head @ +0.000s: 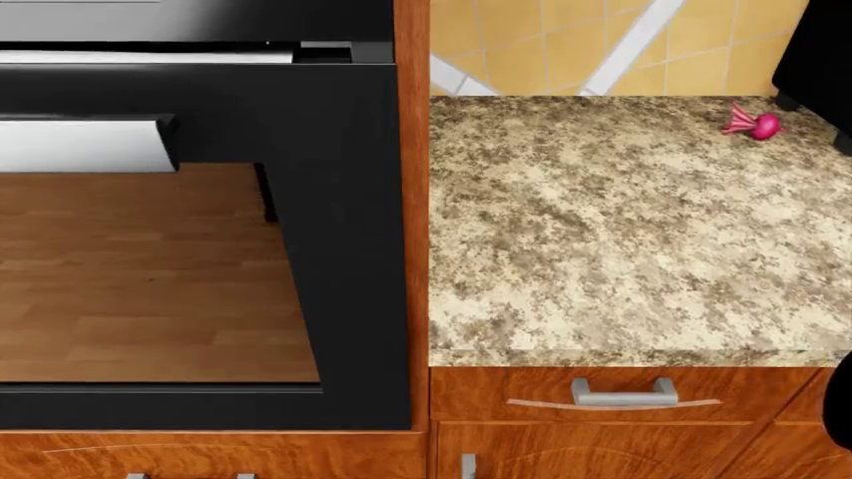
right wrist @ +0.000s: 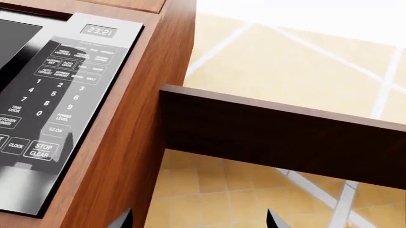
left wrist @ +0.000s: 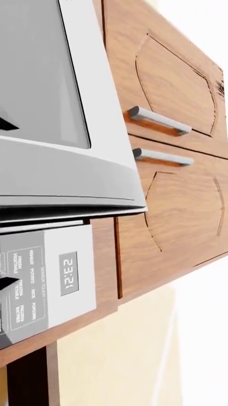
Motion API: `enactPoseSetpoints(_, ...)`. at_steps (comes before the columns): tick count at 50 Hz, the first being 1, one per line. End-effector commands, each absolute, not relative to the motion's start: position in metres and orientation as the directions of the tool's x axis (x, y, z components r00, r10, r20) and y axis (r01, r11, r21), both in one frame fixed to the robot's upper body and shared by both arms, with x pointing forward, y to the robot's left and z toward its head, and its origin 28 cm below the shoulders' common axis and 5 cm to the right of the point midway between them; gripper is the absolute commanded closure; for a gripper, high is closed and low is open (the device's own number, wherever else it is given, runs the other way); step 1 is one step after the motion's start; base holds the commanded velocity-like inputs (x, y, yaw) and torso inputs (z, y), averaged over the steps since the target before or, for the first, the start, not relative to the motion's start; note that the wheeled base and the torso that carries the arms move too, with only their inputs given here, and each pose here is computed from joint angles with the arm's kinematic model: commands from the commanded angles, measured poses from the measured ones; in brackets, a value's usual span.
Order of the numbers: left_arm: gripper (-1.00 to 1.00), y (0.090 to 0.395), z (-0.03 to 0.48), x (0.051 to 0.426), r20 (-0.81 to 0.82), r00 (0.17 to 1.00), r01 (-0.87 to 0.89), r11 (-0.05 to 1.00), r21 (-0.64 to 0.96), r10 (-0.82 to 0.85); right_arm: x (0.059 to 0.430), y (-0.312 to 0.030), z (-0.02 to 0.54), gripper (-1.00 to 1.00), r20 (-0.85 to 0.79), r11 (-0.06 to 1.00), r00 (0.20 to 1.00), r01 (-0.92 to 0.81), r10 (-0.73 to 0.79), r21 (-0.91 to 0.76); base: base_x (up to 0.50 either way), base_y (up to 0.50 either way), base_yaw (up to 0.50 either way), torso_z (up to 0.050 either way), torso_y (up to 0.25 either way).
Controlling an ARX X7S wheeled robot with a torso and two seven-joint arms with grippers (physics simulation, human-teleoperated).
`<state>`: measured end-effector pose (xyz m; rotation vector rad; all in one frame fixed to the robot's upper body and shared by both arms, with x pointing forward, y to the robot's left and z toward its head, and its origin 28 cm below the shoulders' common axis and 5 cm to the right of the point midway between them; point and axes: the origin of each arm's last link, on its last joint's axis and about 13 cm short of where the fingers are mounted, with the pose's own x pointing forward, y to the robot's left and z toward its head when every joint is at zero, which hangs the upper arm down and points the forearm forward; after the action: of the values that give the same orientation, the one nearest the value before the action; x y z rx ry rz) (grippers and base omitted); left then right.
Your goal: Open the microwave door
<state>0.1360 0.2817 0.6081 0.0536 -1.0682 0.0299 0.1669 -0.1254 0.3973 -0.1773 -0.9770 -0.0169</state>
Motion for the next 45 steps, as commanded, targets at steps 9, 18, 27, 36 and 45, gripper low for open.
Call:
enactPoseSetpoints(9,-1.00,0.267,0.609,0.126,0.893,0.444,-0.007,0.997,0.081,-0.070,0.167,-0.126,0.396,-1.00,0.824,0.985,0.564,0.095,0.064,-0.141,0.00,0.00,0.00,0.000,0.000)
enactPoseSetpoints(18,-1.00,0.240,0.608,0.129,0.863,0.468,0.084,0.982,0.171,-0.190,0.167,-0.127,0.395,-1.00,0.825,0.986,0.562,0.099,0.056,-0.134,0.00,0.00,0.00,0.000,0.000)
enactPoseSetpoints(27,-1.00,0.219,0.608,0.133,0.829,0.485,0.153,0.961,0.231,-0.277,0.166,-0.128,0.393,-1.00,0.824,0.986,0.564,0.099,0.052,-0.130,0.00,0.00,0.00,0.000,0.000)
enactPoseSetpoints(36,-1.00,0.206,0.601,0.154,0.787,0.522,0.185,0.945,0.270,-0.327,0.167,-0.129,0.394,-1.00,0.821,0.986,0.569,0.101,0.052,-0.133,0.00,0.00,0.00,0.000,0.000)
enactPoseSetpoints(45,-1.00,0.191,0.594,0.180,0.727,0.570,0.212,0.924,0.319,-0.382,0.168,-0.130,0.392,-1.00,0.817,0.986,0.574,0.105,0.048,-0.131,0.00,0.00,0.00,0.000,0.000)
